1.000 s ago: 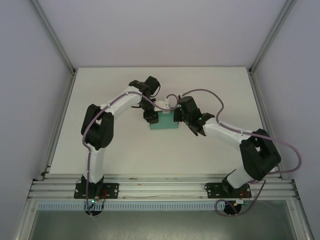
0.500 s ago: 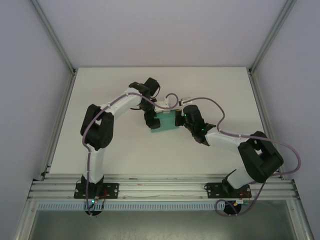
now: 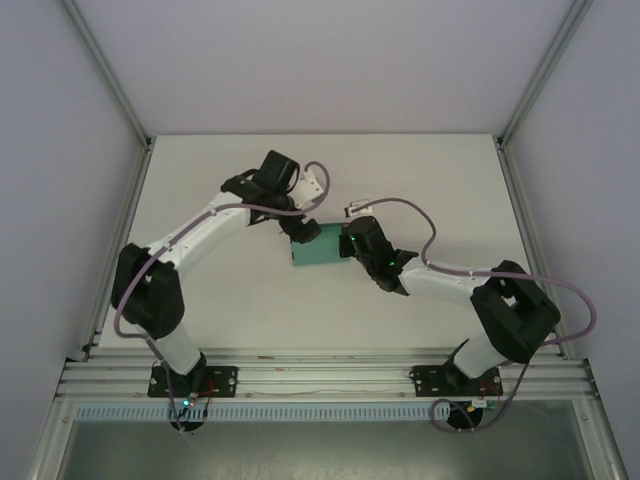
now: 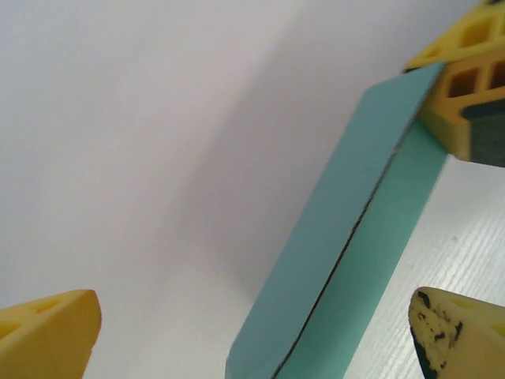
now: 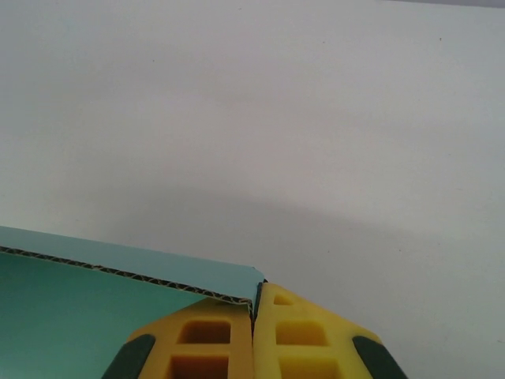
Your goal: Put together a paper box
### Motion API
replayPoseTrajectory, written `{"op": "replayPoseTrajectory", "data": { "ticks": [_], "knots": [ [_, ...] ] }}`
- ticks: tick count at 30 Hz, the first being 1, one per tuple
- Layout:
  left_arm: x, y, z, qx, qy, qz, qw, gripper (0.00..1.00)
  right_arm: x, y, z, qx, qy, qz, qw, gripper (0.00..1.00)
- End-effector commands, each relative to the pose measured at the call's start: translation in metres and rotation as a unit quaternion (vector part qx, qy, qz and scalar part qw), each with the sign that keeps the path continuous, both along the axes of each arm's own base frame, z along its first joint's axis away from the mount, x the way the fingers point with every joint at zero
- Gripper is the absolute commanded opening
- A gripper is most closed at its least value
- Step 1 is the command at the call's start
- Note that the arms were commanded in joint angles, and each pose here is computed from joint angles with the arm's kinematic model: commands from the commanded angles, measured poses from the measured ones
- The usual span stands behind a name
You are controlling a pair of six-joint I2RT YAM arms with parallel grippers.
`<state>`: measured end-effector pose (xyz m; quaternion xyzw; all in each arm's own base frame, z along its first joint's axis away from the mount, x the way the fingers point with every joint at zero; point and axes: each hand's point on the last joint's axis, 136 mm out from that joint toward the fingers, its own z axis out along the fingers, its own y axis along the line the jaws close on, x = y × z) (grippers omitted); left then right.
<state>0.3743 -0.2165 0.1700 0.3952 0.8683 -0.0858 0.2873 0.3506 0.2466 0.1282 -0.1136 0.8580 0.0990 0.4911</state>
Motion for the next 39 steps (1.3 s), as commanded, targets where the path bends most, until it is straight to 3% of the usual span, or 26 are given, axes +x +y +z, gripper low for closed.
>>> {"op": "replayPoseTrajectory", "data": {
  "ticks": [1, 2, 6, 8, 13, 15, 23, 26, 31, 39],
  "knots": [
    [-0.002, 0.028, -0.001, -0.014, 0.004, 0.128, 0.992, 0.78, -0.015, -0.018, -0.041, -0.073, 0.062, -0.017, 0.995, 0.0],
    [-0.008, 0.03, -0.002, -0.02, 0.011, 0.137, 0.99, 0.68, -0.015, -0.017, -0.042, -0.076, 0.066, -0.017, 0.995, 0.0],
    [-0.014, 0.038, -0.011, -0.024, 0.013, 0.163, 0.986, 0.69, -0.017, -0.01, -0.042, -0.077, 0.07, -0.002, 0.995, 0.0],
    [-0.013, 0.041, -0.018, -0.014, 0.02, 0.167, 0.986, 0.64, -0.018, -0.009, -0.042, -0.079, 0.072, 0.002, 0.994, 0.0],
    [-0.006, 0.042, -0.03, 0.005, 0.038, 0.167, 0.985, 0.44, -0.019, -0.007, -0.045, -0.083, 0.079, 0.009, 0.993, 0.0],
    [-0.002, 0.044, -0.03, 0.007, 0.04, 0.172, 0.984, 0.29, -0.019, -0.007, -0.045, -0.081, 0.08, 0.009, 0.993, 0.0],
    [-0.007, 0.039, -0.034, -0.005, 0.054, 0.163, 0.985, 0.14, -0.023, -0.004, -0.047, -0.081, 0.084, 0.022, 0.993, 0.0],
    [-0.005, 0.032, -0.032, -0.029, 0.061, 0.168, 0.984, 0.0, -0.025, -0.005, -0.049, -0.091, 0.085, 0.028, 0.992, 0.0],
    [-0.014, 0.025, -0.032, -0.078, 0.103, 0.211, 0.969, 0.0, -0.03, -0.008, -0.048, -0.112, 0.082, 0.026, 0.99, 0.0],
    [-0.042, 0.035, -0.042, -0.078, 0.196, 0.3, 0.93, 0.0, -0.043, -0.008, -0.051, -0.173, 0.052, 0.025, 0.983, 0.0]
  ]
}}
